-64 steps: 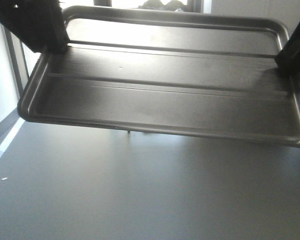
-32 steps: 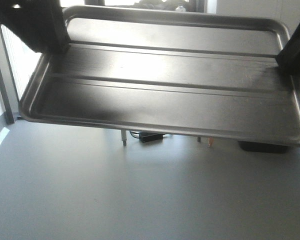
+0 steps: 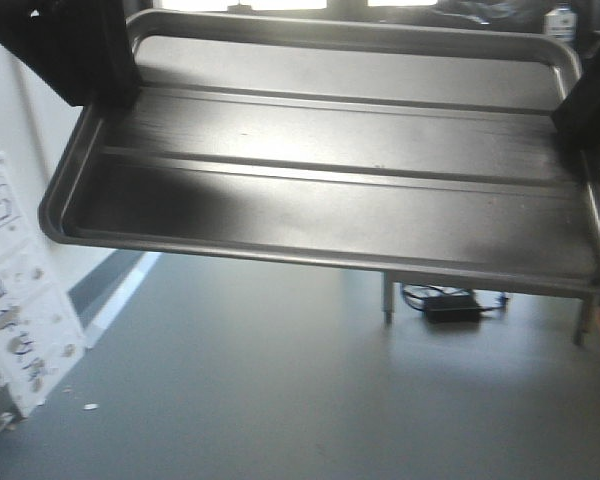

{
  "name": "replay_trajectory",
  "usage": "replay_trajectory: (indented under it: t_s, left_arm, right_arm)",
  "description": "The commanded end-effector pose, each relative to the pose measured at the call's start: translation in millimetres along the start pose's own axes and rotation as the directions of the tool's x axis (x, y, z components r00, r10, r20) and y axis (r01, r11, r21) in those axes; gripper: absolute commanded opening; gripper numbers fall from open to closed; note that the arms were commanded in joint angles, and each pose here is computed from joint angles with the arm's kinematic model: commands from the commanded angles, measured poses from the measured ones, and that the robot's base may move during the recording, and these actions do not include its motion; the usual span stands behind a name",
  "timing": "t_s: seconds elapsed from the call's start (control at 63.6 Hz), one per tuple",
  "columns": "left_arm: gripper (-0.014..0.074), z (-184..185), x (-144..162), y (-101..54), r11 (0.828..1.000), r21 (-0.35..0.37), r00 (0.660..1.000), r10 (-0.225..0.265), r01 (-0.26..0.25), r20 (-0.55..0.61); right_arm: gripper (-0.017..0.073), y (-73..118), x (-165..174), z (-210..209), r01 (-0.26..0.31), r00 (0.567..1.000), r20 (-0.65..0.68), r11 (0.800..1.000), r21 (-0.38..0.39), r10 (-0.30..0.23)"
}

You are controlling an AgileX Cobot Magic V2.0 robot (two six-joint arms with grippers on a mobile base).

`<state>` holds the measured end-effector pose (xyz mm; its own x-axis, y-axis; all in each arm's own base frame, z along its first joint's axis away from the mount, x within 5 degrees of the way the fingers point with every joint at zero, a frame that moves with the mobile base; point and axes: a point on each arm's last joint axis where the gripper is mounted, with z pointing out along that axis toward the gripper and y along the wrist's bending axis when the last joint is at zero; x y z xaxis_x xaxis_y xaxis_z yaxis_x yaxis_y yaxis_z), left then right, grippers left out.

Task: Grab silver tray and stack on right shelf
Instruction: 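Hold the tray level with both grippers while the base drives to another shelf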

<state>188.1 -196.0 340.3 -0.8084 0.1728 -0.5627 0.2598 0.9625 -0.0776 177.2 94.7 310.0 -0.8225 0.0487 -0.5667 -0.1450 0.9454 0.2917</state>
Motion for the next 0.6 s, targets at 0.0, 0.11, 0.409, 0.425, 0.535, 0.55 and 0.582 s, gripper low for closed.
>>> replay_trajectory:
  t_s: [0.0,0.11,0.409,0.425,0.535,0.55,0.582]
  left_arm:
    - [-0.0093,-17.5,-9.0,8.5,0.999,-0.042,0.997,0.028,-0.025,0.074]
    - [-0.0093,-17.5,-9.0,8.5,0.999,-0.042,0.997,0.028,-0.025,0.074]
    - [-0.0093,-17.5,-9.0,8.5,0.999,-0.042,0.997,0.028,-0.025,0.074]
    - [-0.0093,-17.5,-9.0,8.5,0.999,-0.042,0.997,0.028,-0.025,0.074]
    - [-0.0093,-17.5,-9.0,8.5,0.999,-0.042,0.997,0.028,-0.025,0.074]
    - [-0.0093,-17.5,-9.0,8.5,0.999,-0.042,0.997,0.028,-0.025,0.074]
    - [-0.0093,-17.5,-9.0,8.5,0.999,-0.042,0.997,0.028,-0.025,0.074]
  right_arm:
    - [0.0058,-0.1,-8.3,-9.8,0.052,0.996,0.069,0.999,0.013,-0.053]
    - [0.0058,-0.1,-8.3,-9.8,0.052,0.996,0.069,0.999,0.013,-0.053]
    - [0.0058,-0.1,-8.3,-9.8,0.052,0.996,0.069,0.999,0.013,-0.053]
    - [0.0058,-0.1,-8.3,-9.8,0.052,0.996,0.069,0.999,0.013,-0.053]
    - [0.0058,-0.1,-8.3,-9.8,0.052,0.996,0.069,0.999,0.013,-0.053]
    - [0.0058,-0.1,-8.3,-9.8,0.052,0.996,0.069,0.999,0.013,-0.053]
    - [0.0058,-0.1,-8.3,-9.8,0.052,0.996,0.069,0.999,0.013,-0.053]
